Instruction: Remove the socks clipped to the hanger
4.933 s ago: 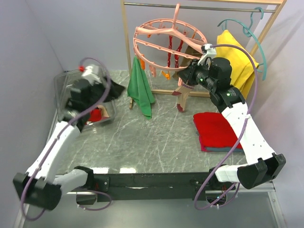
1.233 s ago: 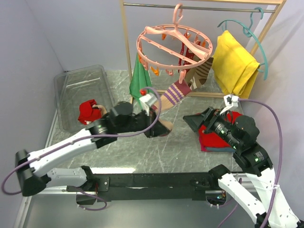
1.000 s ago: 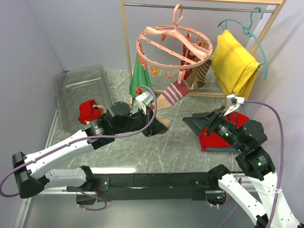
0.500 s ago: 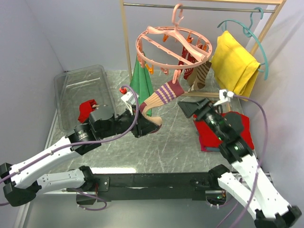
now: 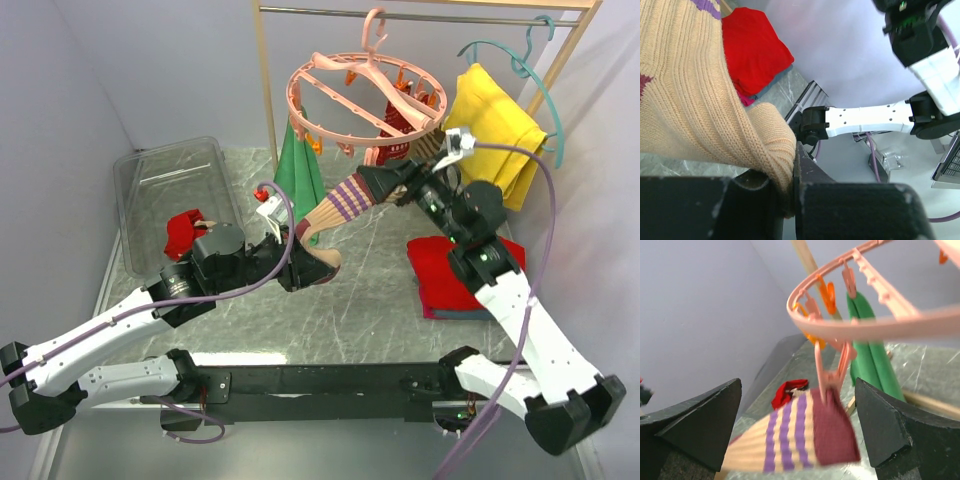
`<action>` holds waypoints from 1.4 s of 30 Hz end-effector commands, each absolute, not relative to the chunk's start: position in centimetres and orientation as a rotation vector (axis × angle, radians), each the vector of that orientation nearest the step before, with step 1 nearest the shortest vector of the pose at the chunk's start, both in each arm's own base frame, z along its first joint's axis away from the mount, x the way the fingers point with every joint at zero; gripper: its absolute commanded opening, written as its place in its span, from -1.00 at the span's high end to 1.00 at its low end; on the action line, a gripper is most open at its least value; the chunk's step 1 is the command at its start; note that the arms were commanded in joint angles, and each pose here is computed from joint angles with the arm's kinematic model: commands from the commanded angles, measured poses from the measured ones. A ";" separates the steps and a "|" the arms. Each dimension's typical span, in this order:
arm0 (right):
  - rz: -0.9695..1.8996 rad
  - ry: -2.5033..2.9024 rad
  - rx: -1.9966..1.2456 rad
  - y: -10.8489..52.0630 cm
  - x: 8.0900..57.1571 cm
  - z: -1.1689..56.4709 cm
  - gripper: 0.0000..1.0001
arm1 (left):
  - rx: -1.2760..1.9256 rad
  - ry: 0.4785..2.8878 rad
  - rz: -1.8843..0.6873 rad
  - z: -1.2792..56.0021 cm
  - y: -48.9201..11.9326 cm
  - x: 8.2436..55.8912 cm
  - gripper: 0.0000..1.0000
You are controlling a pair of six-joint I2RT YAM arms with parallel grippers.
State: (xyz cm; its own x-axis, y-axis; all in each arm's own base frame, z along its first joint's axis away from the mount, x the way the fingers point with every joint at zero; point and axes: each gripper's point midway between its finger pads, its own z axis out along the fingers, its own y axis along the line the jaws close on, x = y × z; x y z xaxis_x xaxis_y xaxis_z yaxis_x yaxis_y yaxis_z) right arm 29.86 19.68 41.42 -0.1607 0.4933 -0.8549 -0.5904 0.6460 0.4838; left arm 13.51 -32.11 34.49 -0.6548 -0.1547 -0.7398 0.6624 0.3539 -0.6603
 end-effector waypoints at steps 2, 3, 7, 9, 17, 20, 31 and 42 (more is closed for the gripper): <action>0.893 1.456 -0.155 20.3 31.8 43.0 -0.99 | 0.440 1.825 -1.428 35.6 -32.3 13.2 0.73; 0.891 1.452 -0.162 20.4 31.9 43.4 -1.00 | 0.439 1.825 -1.427 35.6 -32.3 13.2 0.73; 0.867 1.483 -0.184 20.8 32.9 43.0 -0.99 | 0.438 1.826 -1.433 35.3 -32.3 13.1 0.73; 0.860 1.485 -0.189 20.8 33.0 43.2 -0.99 | 0.439 1.828 -1.441 35.2 -32.3 13.1 0.73; 0.860 1.529 -0.191 21.3 33.8 42.6 -0.70 | 0.438 1.829 -1.449 34.9 -32.3 12.9 0.73; 0.866 1.548 -0.189 21.4 34.0 42.8 -0.42 | 0.438 1.831 -1.444 34.8 -32.3 13.0 0.73; 0.879 1.599 -0.187 21.6 33.8 42.9 0.35 | 0.427 1.931 -1.358 30.5 -32.3 13.8 0.73; 0.872 1.658 -0.152 21.7 34.6 42.4 1.00 | 0.391 2.097 -1.298 23.0 -31.9 13.5 0.74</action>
